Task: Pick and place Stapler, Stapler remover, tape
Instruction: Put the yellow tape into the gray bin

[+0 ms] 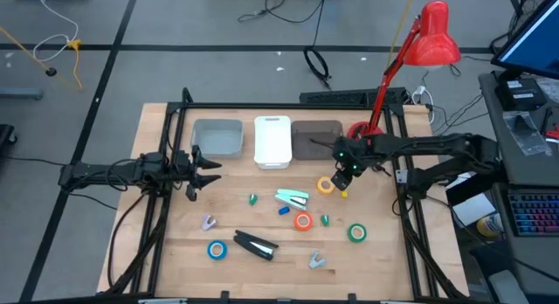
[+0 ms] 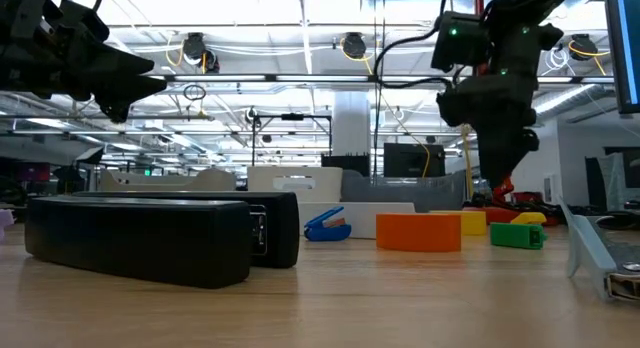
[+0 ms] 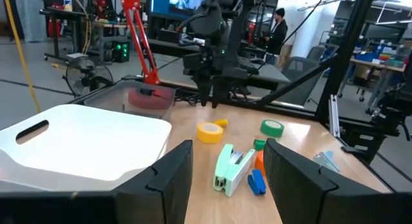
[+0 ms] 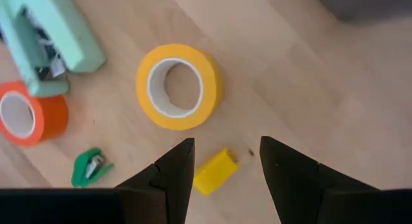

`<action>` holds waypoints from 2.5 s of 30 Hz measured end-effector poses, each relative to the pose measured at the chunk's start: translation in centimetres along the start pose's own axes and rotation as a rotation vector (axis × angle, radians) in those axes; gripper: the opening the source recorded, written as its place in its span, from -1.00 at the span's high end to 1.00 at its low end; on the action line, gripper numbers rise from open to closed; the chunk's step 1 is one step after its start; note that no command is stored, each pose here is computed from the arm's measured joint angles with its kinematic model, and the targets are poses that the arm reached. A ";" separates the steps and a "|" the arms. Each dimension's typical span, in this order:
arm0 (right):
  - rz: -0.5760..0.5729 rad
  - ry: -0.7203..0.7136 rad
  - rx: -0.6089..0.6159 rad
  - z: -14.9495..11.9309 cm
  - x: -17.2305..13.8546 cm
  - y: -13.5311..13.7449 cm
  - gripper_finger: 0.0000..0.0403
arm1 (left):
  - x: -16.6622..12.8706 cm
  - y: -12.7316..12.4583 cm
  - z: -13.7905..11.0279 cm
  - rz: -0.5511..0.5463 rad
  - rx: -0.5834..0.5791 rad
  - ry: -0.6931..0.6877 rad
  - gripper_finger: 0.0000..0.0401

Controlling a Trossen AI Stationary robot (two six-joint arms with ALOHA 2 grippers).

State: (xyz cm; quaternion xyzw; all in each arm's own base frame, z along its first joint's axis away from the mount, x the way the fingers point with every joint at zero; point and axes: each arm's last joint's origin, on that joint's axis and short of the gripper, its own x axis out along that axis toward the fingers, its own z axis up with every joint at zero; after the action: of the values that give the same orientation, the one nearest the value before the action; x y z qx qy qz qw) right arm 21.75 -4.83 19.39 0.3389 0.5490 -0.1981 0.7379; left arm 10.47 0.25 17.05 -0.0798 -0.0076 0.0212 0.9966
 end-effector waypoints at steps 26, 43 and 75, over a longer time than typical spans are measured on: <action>0.060 -0.135 0.093 0.2 1.3 1.0 0.16 | 0.0 0.0 -0.1 0.003 -0.001 0.015 0.06; 0.050 -0.194 0.089 -0.1 2.3 0.7 0.16 | 0.0 0.0 -0.2 0.004 -0.003 0.020 0.06; 0.013 -0.082 0.065 -0.1 6.2 1.4 0.31 | 0.0 0.0 -0.1 0.002 -0.071 0.010 0.06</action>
State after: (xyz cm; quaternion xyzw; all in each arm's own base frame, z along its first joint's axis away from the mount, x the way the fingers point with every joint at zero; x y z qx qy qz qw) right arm 24.55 -3.27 13.91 0.3579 0.5095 -0.2246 0.7496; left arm 10.47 0.25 16.95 -0.1151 -0.0030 0.0217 0.9931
